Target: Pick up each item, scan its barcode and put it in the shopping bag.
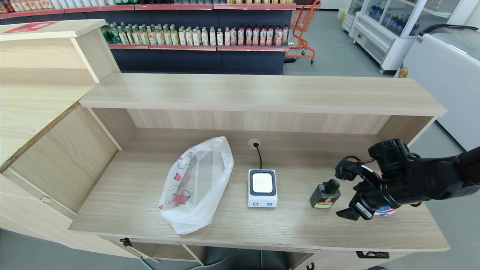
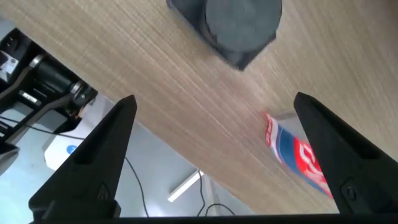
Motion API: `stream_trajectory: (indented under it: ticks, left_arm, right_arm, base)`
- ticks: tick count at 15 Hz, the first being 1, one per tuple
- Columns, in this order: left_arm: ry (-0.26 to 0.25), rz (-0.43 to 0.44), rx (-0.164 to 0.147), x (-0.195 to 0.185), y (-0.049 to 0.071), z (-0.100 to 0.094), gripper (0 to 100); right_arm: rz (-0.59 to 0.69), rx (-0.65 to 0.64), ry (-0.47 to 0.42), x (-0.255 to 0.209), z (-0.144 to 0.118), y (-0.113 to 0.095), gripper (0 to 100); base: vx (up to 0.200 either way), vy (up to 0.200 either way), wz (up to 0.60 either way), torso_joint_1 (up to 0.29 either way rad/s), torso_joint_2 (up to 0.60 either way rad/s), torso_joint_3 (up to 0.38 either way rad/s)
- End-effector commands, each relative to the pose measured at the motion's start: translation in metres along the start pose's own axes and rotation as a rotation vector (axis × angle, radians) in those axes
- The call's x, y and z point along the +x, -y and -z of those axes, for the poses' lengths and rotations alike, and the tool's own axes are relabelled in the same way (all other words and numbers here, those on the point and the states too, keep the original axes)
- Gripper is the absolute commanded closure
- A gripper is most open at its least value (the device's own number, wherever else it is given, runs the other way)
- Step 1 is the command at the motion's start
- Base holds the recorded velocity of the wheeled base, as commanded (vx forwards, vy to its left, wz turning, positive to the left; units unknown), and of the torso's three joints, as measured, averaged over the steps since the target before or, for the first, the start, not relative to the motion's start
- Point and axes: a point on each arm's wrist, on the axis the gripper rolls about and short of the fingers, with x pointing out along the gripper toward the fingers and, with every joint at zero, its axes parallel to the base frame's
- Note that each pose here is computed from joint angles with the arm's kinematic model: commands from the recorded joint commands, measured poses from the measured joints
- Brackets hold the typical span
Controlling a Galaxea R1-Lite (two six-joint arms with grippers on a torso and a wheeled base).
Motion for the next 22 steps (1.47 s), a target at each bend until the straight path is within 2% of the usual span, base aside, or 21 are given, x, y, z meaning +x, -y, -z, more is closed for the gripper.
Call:
stream_trajectory:
  ticks: [1, 8, 10, 14, 15, 20, 22]
  left_arm:
    - [-0.001, 0.0, 0.0, 0.0, 0.0, 0.0, 0]
    - [-0.001, -0.001, 0.0, 0.0, 0.0, 0.0, 0]
    - [-0.001, 0.0, 0.0, 0.0, 0.0, 0.0, 0]
    - [-0.001, -0.001, 0.0, 0.0, 0.0, 0.0, 0]
    - [0.001, 0.0, 0.0, 0.0, 0.0, 0.0, 0]
    - [-0.001, -0.001, 0.0, 0.0, 0.0, 0.0, 0]
    - [-0.001, 0.0, 0.0, 0.0, 0.0, 0.0, 0]
  right_arm:
    - [-0.016, -0.025, 0.014, 0.02, -0.009, -0.004, 0]
    - [-0.029, -0.07, 0.065, 0.051, -0.031, -0.009, 0]
    - [-0.05, -0.075, 0.1, 0.057, -0.035, -0.008, 0]
    - [-0.069, -0.082, 0.115, 0.063, -0.036, -0.008, 0]
    - [-0.072, -0.083, 0.119, 0.063, -0.036, -0.008, 100]
    - [-0.069, -0.089, 0.133, 0.055, -0.039, -0.01, 100]
    - [-0.036, -0.075, 0.184, 0.034, -0.044, -0.007, 100]
  base:
    - [0.0, 0.0, 0.0, 0.0, 0.0, 0.0]
    - [0.0, 0.0, 0.0, 0.0, 0.0, 0.0]
    - [0.0, 0.0, 0.0, 0.0, 0.0, 0.0]
    - [0.0, 0.0, 0.0, 0.0, 0.0, 0.0]
    - [0.0, 0.0, 0.0, 0.0, 0.0, 0.0]
    - [0.0, 0.0, 0.0, 0.0, 0.0, 0.0]
    - [0.0, 0.0, 0.0, 0.0, 0.0, 0.0]
